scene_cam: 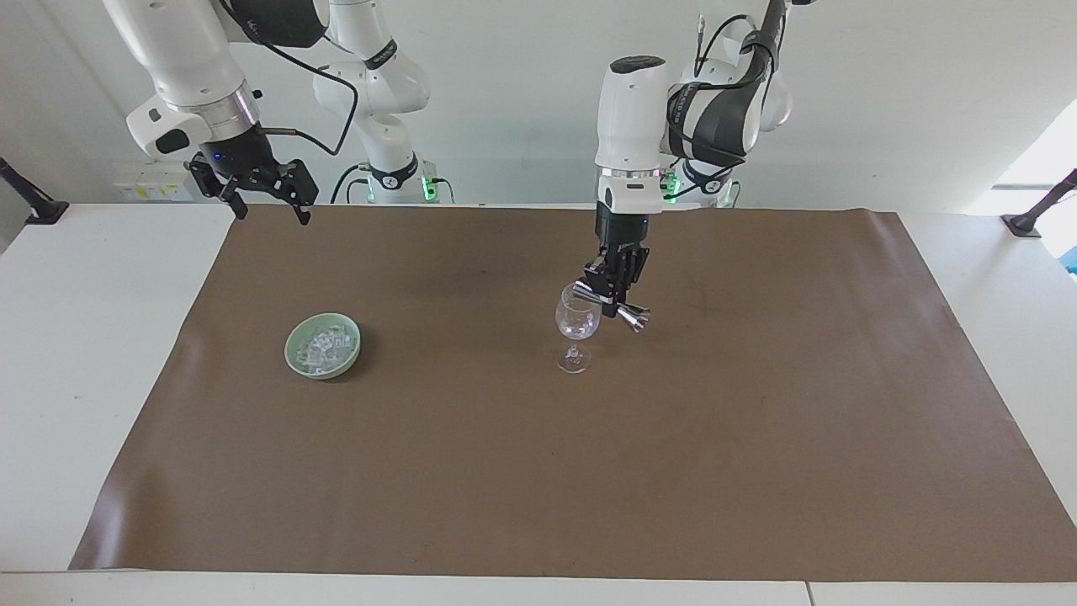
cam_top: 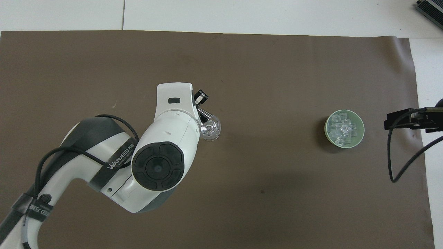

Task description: Pour wine and add ice with both arms

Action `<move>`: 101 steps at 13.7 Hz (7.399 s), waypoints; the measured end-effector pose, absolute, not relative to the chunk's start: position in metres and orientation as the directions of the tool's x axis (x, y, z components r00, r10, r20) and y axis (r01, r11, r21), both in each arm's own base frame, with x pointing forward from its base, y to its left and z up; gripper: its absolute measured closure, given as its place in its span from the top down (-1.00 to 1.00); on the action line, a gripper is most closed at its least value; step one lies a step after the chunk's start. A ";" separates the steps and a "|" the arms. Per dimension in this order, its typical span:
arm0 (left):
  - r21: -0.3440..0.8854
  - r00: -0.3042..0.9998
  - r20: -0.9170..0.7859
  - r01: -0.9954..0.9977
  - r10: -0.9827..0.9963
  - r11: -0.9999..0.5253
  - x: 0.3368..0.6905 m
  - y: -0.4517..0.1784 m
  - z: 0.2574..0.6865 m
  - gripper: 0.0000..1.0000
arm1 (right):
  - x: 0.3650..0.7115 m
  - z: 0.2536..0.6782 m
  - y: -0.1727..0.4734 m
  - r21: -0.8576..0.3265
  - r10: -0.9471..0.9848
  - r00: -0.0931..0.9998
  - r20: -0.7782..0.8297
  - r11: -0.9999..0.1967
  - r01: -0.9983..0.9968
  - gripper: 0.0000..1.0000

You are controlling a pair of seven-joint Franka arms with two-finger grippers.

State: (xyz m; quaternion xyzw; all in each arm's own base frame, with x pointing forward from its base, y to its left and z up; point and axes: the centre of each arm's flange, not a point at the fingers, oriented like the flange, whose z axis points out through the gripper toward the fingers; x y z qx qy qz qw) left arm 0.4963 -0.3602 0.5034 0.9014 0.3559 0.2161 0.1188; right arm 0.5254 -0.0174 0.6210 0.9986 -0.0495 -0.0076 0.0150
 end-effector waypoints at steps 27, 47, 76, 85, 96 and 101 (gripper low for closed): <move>0.419 0.583 -0.279 0.789 0.764 -0.449 0.564 -0.228 0.484 -0.59 | 0.525 0.621 -0.015 0.031 -0.094 0.995 -0.014 -0.995 -0.094 1.00; 0.281 0.256 -0.655 0.956 0.711 -0.085 0.589 -0.040 0.471 -0.59 | 0.530 0.479 -0.014 0.009 0.330 0.943 0.053 -0.944 0.330 1.00; 0.048 -0.059 -0.980 0.857 0.189 0.514 0.526 0.090 0.313 -0.59 | 0.554 0.339 -0.036 0.037 0.434 0.901 0.020 -0.900 0.433 -0.13; 0.063 -0.047 -0.981 0.840 0.187 0.539 0.525 0.089 0.276 -0.59 | 0.558 0.347 -0.036 0.032 0.434 0.901 0.011 -0.901 0.433 -0.56; 0.059 -0.070 -0.973 0.842 0.218 0.537 0.521 0.084 0.238 -0.59 | 0.580 0.465 0.051 0.013 0.145 0.989 0.038 -0.989 0.144 -0.56; 0.068 -0.072 -0.970 0.839 0.234 0.540 0.521 0.085 0.234 -0.59 | 0.571 0.494 0.146 -0.037 -0.010 0.998 0.069 -0.999 -0.008 -0.56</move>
